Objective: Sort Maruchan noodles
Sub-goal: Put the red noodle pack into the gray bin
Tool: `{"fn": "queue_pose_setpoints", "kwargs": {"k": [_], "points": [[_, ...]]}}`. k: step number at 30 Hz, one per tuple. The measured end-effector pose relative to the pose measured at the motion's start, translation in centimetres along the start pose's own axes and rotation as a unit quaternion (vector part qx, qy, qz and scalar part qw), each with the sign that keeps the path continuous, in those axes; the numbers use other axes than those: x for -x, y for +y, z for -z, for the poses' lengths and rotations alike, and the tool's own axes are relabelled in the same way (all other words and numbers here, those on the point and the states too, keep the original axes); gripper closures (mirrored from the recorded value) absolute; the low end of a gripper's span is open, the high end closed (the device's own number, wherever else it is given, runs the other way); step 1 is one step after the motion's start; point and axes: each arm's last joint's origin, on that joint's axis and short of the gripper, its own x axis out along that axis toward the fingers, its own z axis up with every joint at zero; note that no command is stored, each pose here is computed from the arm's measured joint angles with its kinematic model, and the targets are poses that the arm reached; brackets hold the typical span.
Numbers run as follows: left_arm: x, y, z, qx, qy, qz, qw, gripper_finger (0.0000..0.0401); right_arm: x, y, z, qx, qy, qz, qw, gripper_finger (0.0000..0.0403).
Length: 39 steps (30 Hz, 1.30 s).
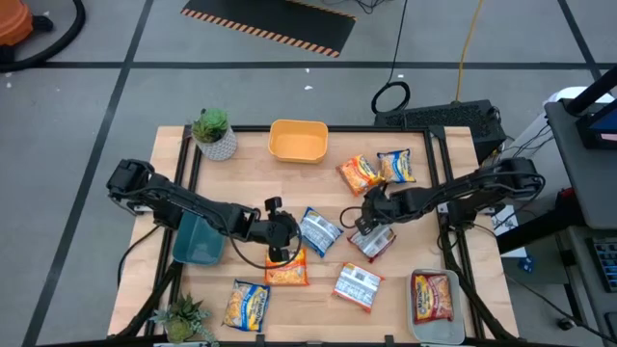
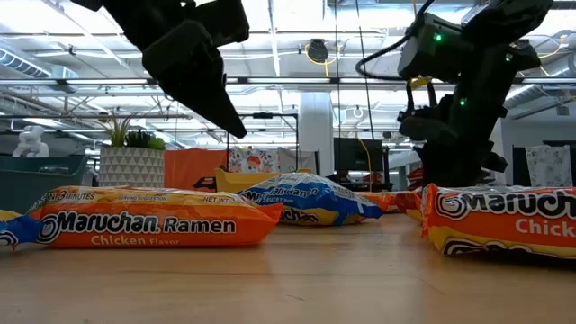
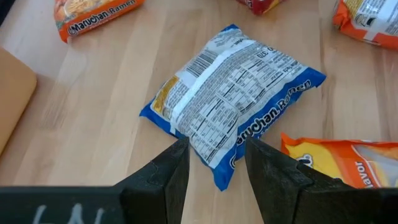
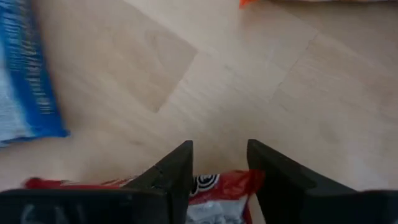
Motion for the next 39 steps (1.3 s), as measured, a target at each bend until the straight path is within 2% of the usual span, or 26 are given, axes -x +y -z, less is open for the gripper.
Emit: {"fn": "queue_pose_setpoints", "kwargs": {"k": [5, 15, 21, 27, 33, 39], "points": [[-0.1, 0.2, -0.1, 0.012, -0.003, -0.001, 1.000, 0.0240, 0.7, -0.1, -0.3, 0.003, 0.016, -0.025, 1.000, 0.0296], [-0.2, 0.5, -0.6, 0.035, -0.022, -0.001, 0.999, 0.0240, 0.6, -1.1, -0.6, 0.060, 0.059, -0.018, 0.996, 0.0395], [-0.4, 1.0, -1.1, 0.067, -0.040, -0.002, 0.997, 0.0240, 0.7, -1.3, -1.2, 0.112, 0.044, -0.032, 0.992, 0.0400], [-0.4, 1.0, -1.6, 0.088, -0.063, 0.002, 0.994, 0.0240, 2.7, -1.3, -1.9, 0.161, -0.004, -0.070, 0.984, 0.0402], [-0.3, 1.2, -2.5, 0.111, -0.113, -0.015, 0.987, 0.0240, 5.7, -1.2, -2.8, 0.187, -0.106, -0.110, 0.970, 0.0402], [-0.2, 1.6, -3.8, 0.157, -0.192, -0.073, 0.966, 0.0240, 7.8, -1.7, -3.6, 0.157, -0.216, -0.071, 0.961, 0.0403]]}}
